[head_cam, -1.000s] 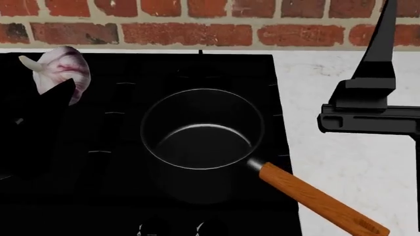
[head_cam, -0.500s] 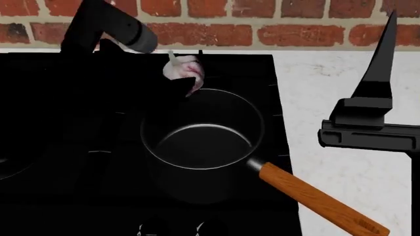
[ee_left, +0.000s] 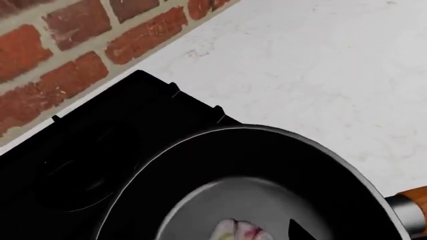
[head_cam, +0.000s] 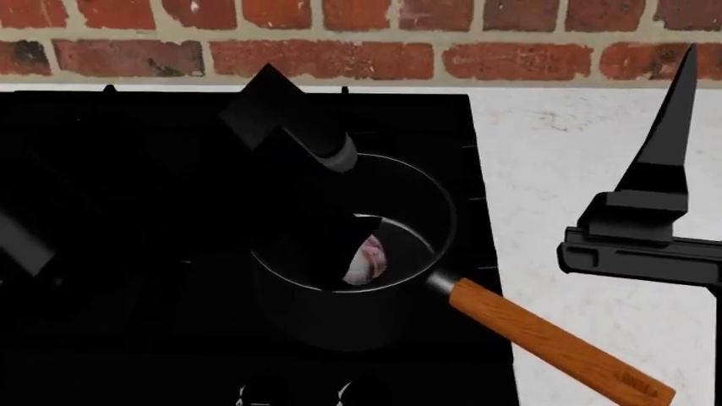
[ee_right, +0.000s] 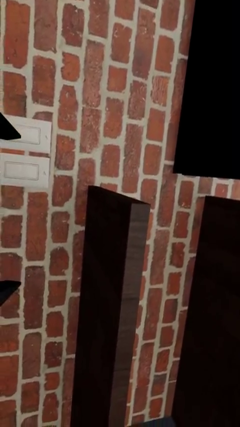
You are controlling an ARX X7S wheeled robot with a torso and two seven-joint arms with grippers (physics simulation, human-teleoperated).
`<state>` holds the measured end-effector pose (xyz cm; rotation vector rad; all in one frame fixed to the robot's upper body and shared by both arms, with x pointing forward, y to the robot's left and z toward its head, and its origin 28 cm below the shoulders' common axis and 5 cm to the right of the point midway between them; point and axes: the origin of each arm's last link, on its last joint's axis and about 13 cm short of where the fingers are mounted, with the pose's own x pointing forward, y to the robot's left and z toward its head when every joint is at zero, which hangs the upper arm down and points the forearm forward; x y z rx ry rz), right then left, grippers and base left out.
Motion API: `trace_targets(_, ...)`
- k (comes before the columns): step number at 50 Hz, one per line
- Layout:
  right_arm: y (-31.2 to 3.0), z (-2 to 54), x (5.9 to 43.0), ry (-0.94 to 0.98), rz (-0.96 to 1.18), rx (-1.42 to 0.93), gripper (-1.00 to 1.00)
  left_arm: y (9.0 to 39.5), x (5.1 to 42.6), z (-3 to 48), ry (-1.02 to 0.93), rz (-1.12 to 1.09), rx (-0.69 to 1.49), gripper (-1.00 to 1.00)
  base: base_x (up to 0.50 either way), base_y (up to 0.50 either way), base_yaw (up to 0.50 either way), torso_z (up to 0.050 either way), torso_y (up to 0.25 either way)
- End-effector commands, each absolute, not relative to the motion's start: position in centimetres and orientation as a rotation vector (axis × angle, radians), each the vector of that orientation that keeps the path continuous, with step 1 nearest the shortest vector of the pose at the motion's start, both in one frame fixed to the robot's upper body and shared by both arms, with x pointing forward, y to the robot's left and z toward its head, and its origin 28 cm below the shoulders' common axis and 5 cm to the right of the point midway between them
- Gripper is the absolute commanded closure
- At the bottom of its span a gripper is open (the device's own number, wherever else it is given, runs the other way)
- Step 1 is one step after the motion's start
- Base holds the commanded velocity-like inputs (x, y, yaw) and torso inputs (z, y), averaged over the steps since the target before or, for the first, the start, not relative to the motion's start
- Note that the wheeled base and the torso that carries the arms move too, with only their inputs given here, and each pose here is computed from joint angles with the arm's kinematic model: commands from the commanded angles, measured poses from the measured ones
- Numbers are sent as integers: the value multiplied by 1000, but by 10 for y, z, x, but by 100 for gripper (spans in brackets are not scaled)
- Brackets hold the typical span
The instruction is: Pick the garlic from the plate and place it in the pan.
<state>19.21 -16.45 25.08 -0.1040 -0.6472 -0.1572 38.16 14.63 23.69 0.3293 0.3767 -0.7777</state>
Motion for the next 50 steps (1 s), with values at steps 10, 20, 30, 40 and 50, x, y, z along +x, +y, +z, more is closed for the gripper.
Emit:
trace_targets(10,-163,251,193,-645,-144,-101,-100,166,363,315,88,-734,218,-100,0,-1,-1,0,0)
trace_targets(20,-159,256,204,-656,-79,-112,-100,233,245,325,-414,-327,183,-100,0,0,0,0,0)
trace_targets(30,-162,240,217,-628,-57,-56,-100,237,217,242,-484,-53,95,-100,0,0,0,0,0)
trace_targets(40,-156,226,232,-601,-45,-10,-100,247,221,211,-432,-19,5,-100,0,0,0,0,0)
trace_targets(50,-151,223,230,-591,-39,2,-100,249,217,209,-417,-22,-3,-100,0,0,0,0,0)
